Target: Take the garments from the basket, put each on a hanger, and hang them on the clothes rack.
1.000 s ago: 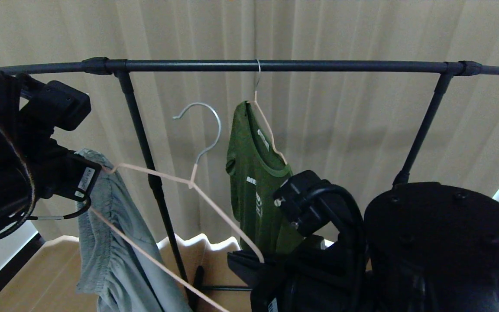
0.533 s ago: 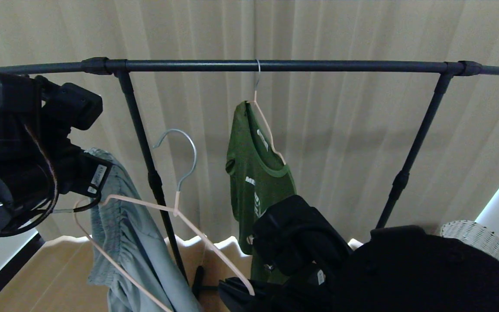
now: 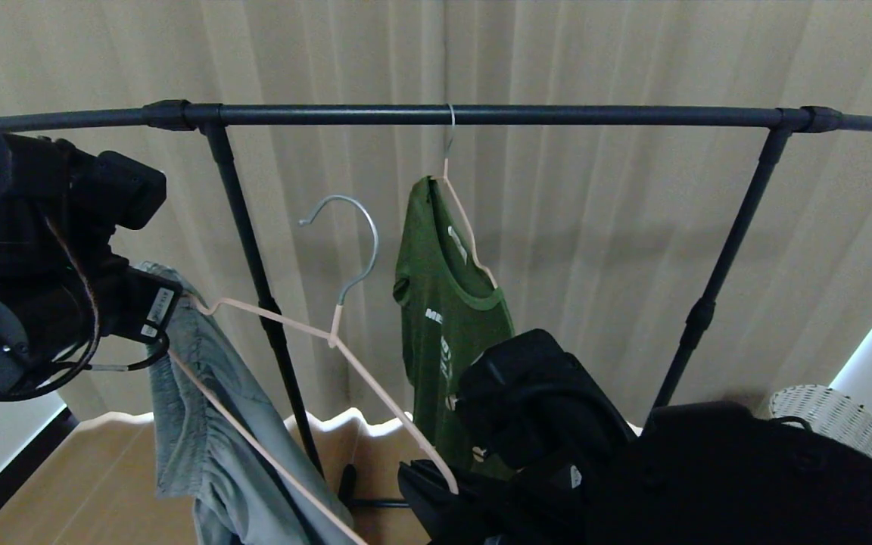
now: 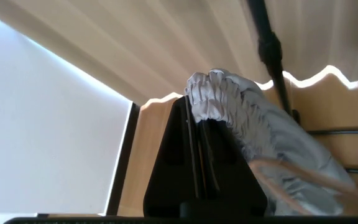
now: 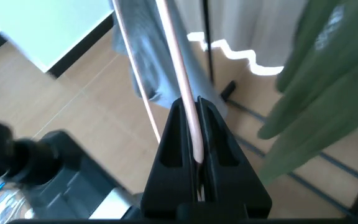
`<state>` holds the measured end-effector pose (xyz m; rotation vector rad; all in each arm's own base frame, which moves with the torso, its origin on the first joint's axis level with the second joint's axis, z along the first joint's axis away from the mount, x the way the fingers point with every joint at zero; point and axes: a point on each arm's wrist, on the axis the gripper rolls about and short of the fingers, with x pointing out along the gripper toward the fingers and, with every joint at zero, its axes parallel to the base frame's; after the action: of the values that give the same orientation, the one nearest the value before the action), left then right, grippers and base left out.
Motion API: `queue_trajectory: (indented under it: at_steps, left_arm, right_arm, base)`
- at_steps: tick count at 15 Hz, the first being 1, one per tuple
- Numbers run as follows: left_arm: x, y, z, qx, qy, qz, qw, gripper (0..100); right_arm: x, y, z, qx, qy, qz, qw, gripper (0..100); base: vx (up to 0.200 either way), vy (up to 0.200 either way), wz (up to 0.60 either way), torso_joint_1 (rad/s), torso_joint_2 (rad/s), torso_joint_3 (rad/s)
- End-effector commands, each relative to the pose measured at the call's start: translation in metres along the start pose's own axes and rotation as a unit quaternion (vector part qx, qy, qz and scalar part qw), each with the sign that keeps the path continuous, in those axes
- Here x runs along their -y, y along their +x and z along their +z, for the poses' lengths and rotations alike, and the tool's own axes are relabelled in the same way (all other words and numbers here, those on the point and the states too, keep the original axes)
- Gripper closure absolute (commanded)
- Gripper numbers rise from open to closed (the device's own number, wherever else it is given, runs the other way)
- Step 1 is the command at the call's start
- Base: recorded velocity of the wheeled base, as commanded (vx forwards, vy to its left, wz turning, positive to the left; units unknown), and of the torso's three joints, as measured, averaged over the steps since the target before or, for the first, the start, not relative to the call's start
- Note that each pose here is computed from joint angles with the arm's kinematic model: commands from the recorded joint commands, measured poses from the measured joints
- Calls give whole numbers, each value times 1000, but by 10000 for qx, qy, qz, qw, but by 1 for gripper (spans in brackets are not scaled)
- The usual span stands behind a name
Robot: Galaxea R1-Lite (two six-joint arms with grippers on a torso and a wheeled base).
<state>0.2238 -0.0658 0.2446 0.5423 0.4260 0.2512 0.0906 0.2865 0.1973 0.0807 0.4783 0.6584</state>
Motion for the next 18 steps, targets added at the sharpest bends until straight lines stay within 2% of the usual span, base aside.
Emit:
queue_trajectory:
  at_steps: [1, 4, 5, 9, 13, 14, 18]
  left_arm:
    - [1, -2, 2, 63, -41, -41, 10000, 100]
    - [5, -5, 3, 100, -123, -109, 9998, 100]
    - [8, -7, 4, 139, -241, -155, 9995, 100]
    - [10, -4, 7, 171, -378, 129, 9991, 100]
    - [6, -6, 3, 118, -237, 166, 9995, 100]
    - [2, -8, -3, 80, 5, 217, 9997, 100]
    - [0, -9, -2, 105, -21, 249, 9996, 100]
  right_arm:
    - [-3, 7, -4, -52, -39, -32, 10000, 100]
    - [-14, 21, 1, 0, 3, -4, 10000, 100]
    - [-18, 24, 1, 1, -2, 20, 10000, 100]
    - [-38, 32, -1, -11, 15, 150, 9999, 100]
    - [-36, 32, -4, 14, -13, -13, 10000, 100]
    - [-32, 27, -4, -3, -3, -49, 10000, 100]
    - [-30, 23, -14, -390, -78, -218, 9990, 100]
  base:
    - [0, 0, 0, 0, 0, 0]
    - [0, 0, 0, 0, 0, 0]
    - [0, 0, 0, 0, 0, 0]
    - [0, 0, 0, 0, 0, 0]
    - [0, 0, 0, 0, 0, 0]
    - [0, 0, 0, 0, 0, 0]
    - [0, 0, 0, 0, 0, 0]
